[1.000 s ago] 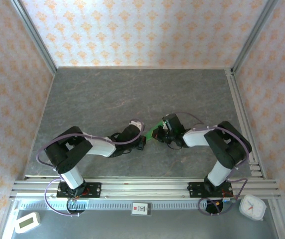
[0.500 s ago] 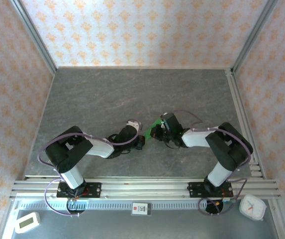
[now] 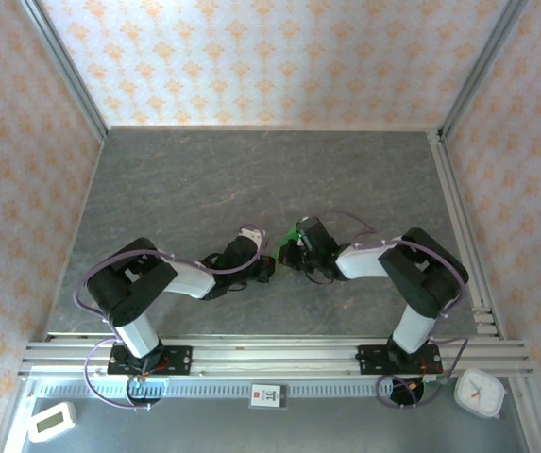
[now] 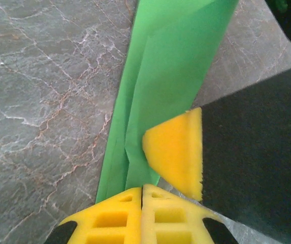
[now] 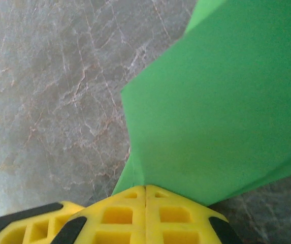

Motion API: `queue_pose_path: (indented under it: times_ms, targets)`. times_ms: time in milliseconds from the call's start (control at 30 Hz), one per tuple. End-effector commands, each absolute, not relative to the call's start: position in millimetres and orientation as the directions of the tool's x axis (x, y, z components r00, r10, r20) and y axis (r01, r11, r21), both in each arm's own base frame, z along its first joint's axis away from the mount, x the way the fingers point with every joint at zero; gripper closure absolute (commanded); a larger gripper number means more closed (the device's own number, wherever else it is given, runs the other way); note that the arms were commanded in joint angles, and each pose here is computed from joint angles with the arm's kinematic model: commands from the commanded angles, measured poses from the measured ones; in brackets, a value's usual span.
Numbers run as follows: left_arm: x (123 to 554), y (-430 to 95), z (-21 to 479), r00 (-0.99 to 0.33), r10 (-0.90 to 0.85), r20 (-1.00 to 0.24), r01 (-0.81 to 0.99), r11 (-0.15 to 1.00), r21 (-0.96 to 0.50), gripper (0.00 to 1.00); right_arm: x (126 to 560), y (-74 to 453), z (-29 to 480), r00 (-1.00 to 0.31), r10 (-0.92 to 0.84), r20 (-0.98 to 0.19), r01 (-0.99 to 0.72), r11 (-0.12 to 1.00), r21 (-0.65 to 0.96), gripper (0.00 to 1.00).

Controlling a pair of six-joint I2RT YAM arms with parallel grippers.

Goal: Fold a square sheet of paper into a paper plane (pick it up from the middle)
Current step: Fold the wing for the fifth time at the center of the table.

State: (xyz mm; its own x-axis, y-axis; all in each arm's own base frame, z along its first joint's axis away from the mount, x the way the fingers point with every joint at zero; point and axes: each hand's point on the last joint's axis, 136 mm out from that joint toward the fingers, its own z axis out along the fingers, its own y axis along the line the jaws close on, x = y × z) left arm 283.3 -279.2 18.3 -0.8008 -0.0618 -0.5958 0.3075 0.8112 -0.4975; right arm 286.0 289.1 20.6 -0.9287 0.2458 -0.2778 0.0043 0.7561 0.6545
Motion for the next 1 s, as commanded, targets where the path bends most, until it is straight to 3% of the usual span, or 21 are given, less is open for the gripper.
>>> queue_pose_path:
  times_ms: [0,967]
  targets:
    - [256,-250,-34,-0.885,0.003,-0.465,0.224,0.879,-0.421,1.00,292,259,-6,-0.928,0.240,-0.285,0.059,0.851,0.522,1.00]
    - [249,-242,-46,-0.904,0.013,-0.428,0.207,0.888,-0.410,1.00,348,223,-4,-0.911,0.256,-0.322,0.073,0.870,0.487,1.00]
